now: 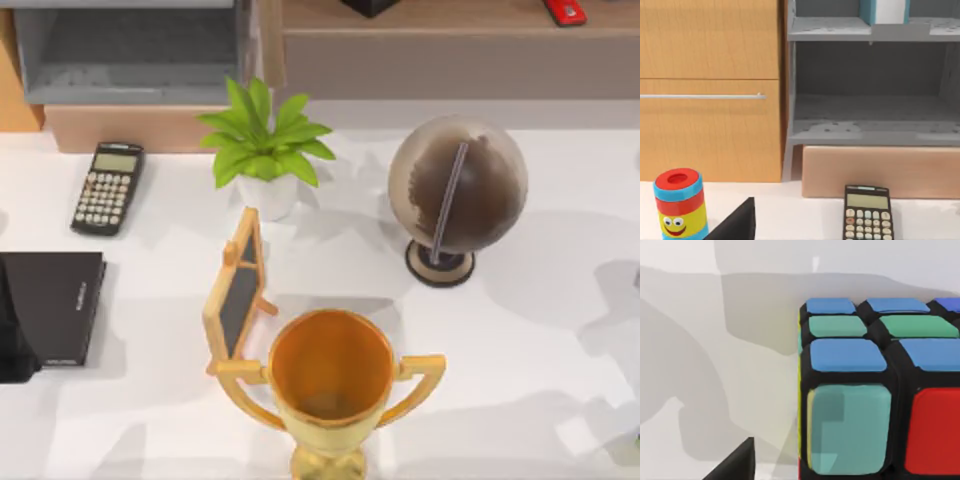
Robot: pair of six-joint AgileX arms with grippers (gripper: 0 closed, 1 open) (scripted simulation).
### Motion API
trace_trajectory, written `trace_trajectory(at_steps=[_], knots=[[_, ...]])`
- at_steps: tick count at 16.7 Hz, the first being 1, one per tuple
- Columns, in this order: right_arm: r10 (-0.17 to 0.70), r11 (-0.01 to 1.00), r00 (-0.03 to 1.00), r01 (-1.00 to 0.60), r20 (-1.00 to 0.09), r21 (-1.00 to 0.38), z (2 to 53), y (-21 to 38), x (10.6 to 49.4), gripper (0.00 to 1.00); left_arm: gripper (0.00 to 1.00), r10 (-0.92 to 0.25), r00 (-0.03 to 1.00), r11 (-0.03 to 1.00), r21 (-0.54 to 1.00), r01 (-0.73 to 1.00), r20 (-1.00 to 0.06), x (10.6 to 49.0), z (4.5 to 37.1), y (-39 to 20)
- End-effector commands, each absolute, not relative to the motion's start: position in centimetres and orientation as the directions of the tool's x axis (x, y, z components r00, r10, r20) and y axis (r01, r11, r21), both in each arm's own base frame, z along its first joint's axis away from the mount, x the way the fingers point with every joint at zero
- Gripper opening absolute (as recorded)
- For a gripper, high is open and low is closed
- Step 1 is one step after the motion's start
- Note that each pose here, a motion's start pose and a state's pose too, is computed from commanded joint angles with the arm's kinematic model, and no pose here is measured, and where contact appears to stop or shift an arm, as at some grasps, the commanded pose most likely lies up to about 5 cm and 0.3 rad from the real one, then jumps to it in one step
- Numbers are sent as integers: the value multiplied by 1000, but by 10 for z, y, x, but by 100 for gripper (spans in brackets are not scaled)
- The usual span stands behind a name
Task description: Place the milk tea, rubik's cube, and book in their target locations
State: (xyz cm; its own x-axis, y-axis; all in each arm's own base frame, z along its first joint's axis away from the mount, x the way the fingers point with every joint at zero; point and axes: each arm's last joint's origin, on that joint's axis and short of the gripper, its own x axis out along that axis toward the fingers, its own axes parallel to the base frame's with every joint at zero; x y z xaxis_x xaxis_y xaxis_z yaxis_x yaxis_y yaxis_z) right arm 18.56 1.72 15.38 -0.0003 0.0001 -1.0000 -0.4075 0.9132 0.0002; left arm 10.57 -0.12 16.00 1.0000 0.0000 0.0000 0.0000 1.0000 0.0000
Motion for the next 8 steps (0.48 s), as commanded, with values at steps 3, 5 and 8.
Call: trace_trajectory(at_steps=[3, 5, 8], knots=[[0, 913, 0, -408, -1000, 0, 154, 17, 186, 85, 100, 0, 1000, 1000, 0, 0, 0, 106, 160, -1], [0, 913, 0, -408, -1000, 0, 154, 17, 186, 70, 100, 0, 1000, 1000, 0, 0, 0, 106, 160, -1], [0, 913, 0, -408, -1000, 0, 154, 17, 186, 47, 100, 0, 1000, 1000, 0, 0, 0, 106, 160, -1]])
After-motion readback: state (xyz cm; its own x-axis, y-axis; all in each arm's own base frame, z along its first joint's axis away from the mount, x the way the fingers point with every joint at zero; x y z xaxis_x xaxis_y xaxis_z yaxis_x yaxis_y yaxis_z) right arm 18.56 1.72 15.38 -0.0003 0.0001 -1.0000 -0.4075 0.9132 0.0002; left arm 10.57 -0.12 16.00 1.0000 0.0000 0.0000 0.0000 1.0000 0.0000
